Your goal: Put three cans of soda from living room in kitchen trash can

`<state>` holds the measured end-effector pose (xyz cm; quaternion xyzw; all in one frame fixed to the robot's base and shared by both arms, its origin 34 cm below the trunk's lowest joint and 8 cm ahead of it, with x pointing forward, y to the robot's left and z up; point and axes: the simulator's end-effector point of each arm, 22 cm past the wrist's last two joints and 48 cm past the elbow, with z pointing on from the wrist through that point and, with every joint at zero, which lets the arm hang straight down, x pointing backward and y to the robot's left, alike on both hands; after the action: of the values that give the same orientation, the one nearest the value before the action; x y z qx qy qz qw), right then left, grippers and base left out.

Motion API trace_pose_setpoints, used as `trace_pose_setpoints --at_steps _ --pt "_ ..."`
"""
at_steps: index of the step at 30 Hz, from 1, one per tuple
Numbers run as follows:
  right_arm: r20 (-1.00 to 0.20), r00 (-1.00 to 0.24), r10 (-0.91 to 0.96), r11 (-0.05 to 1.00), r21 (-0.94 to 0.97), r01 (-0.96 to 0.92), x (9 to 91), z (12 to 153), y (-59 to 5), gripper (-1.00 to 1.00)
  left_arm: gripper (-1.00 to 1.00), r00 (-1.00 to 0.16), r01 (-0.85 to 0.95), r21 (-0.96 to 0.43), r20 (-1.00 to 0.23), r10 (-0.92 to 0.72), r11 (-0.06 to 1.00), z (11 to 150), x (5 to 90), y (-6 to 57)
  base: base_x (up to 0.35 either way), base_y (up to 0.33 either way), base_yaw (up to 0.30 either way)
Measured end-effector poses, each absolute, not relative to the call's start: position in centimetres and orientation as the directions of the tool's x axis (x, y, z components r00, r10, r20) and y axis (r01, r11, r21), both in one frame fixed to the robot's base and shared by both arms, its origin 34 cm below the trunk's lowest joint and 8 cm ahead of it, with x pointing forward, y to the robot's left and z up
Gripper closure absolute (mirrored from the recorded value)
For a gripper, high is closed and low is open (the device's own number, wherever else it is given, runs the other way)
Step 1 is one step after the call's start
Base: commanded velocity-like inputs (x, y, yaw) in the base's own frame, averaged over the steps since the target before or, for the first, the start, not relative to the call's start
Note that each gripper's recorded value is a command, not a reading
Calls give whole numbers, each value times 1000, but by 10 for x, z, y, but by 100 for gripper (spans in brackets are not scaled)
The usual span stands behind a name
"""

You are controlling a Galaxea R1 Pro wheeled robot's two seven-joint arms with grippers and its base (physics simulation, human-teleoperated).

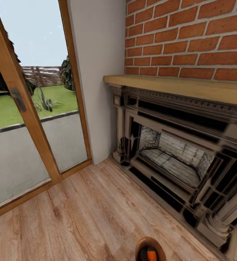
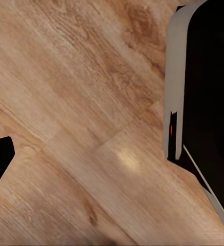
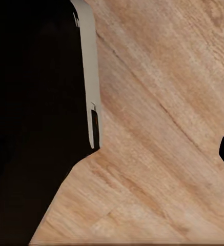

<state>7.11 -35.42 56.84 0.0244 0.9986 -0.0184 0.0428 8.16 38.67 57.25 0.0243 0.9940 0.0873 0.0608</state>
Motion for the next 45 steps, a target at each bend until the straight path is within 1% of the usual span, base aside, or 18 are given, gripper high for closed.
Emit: trace_pose_setpoints --at_steps 10,13,25,39,45 --pt "-46 -998 45 997 -59 48 46 586 -365 -100 -100 -993 29 189 -104 50 982 586 75 395 0 0 -94" --pt "-35 -998 46 991 -127 50 41 591 -381 -100 -100 -994 29 192 -99 49 981 590 73 397 0 0 -98" --pt "-21 -999 45 989 -140 47 32 606 -382 -100 -100 -996 32 193 -77 48 981 605 62 398 0 0 -98" --pt "-32 -999 39 989 -140 43 39 605 -380 -100 -100 -995 29 184 -84 45 983 602 68 388 0 0 -15" --pt "-32 -999 38 990 -134 42 39 604 -375 -100 -100 -995 30 151 -93 44 988 598 72 367 0 0 0"
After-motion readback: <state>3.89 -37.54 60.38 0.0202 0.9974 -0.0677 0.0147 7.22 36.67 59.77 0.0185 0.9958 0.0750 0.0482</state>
